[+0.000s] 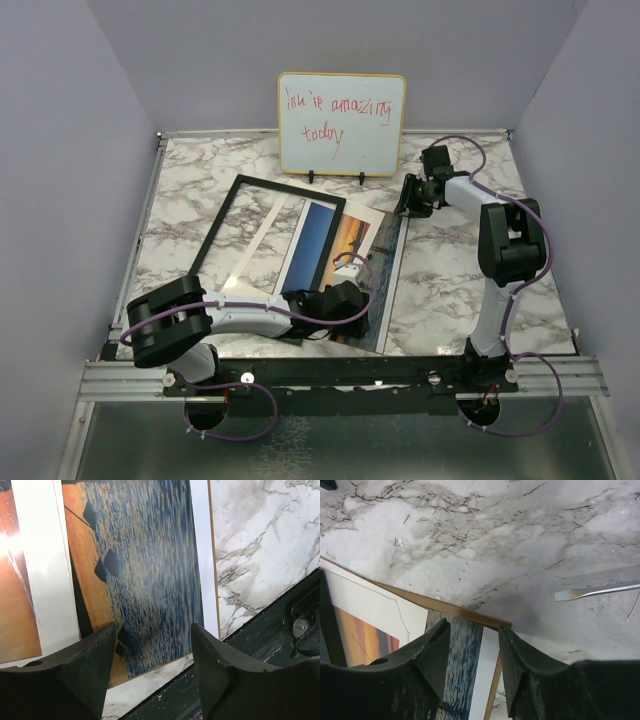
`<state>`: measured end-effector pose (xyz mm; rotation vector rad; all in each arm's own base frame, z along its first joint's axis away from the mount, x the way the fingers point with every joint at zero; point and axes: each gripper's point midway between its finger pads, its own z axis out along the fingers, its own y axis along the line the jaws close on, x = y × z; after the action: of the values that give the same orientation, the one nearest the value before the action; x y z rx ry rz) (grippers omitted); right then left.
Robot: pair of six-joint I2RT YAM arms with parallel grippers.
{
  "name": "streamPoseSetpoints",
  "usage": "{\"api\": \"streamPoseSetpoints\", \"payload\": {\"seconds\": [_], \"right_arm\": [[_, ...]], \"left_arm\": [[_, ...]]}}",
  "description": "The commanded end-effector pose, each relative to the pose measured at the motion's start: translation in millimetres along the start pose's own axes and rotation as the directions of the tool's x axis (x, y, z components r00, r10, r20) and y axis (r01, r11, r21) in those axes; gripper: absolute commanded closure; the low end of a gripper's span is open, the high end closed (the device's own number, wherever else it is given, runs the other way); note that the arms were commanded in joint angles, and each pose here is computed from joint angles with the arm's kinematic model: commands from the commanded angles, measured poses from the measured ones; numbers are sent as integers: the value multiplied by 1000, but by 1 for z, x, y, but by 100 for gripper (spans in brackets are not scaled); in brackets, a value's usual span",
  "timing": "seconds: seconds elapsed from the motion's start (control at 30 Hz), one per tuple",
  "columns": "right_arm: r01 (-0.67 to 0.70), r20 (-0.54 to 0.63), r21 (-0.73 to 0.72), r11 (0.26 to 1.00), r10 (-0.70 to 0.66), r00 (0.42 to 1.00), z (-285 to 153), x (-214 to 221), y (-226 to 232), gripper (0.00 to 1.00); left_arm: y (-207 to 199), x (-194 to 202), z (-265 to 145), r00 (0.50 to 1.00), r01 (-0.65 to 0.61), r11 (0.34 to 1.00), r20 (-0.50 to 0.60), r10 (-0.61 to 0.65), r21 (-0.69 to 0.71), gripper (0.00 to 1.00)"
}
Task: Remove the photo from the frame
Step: Pick up the photo from the photo frame.
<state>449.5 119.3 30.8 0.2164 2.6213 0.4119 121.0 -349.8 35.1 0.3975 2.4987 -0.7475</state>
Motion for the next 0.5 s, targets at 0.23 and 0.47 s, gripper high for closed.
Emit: {"api": "streamPoseSetpoints", "payload": {"seconds": [0.23, 0.47], "right_arm": [[-12, -84, -26, 1000, 10, 996, 10, 29, -4, 54], [-10, -115, -46, 999, 5, 993, 6, 45, -5, 56]], "left_arm": [[27, 22, 2, 997, -38, 995, -75, 31, -94, 37], [28, 23, 2, 997, -37, 994, -74, 29, -100, 37]]}}
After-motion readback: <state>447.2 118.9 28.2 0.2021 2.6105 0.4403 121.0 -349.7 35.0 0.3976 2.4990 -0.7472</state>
